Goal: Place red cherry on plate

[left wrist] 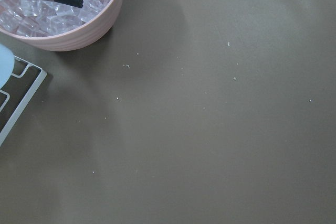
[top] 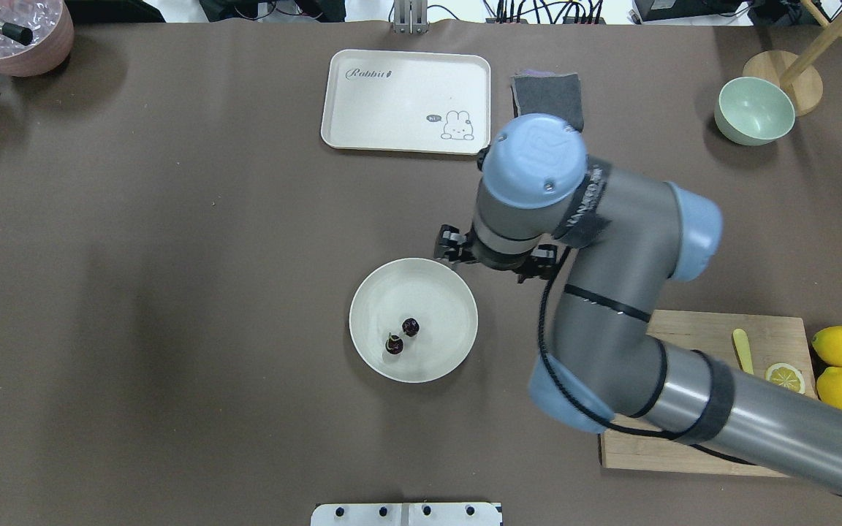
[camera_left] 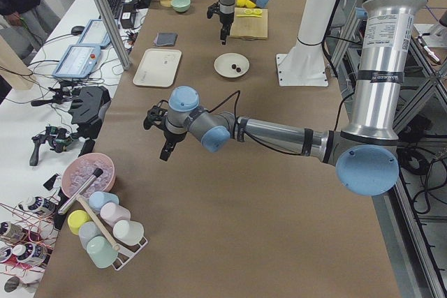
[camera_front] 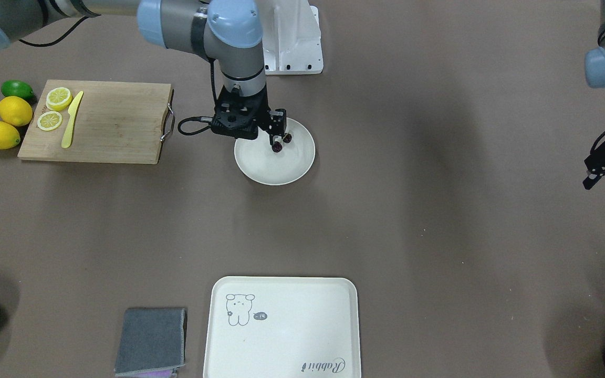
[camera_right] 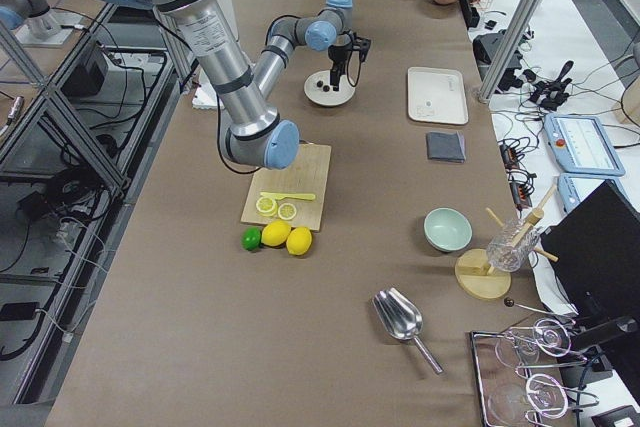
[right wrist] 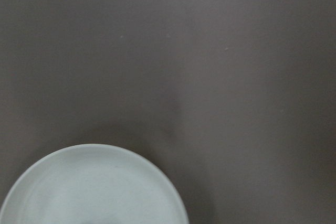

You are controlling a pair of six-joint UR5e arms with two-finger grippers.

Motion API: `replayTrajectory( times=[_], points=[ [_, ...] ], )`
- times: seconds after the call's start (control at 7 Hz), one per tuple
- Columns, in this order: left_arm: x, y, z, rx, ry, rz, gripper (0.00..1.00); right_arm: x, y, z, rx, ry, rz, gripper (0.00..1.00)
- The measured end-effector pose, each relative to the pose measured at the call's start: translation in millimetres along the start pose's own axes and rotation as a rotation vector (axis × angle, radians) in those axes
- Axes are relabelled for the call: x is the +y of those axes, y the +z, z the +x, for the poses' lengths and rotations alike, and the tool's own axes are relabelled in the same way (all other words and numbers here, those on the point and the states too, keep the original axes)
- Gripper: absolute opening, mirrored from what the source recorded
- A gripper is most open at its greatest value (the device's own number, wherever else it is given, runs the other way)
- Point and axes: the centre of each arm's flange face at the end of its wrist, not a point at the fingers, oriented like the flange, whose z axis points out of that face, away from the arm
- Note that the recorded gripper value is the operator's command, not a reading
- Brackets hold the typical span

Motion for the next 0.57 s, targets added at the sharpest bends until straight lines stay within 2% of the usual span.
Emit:
replayTrajectory(
  times=[0.29, 0.57],
  points=[
    [2.0, -28.5, -46.9, -0.036, 0.059, -0.07, 0.98, -65.1, -28.7, 141.1, 0.042, -0.103, -0.009, 1.0],
    [14.1, -51.5, -82.8, -0.06, 0.046, -0.104, 0.98, -113.9, -51.6, 275.1, 0.072, -0.185, -0.032, 1.0]
  ],
)
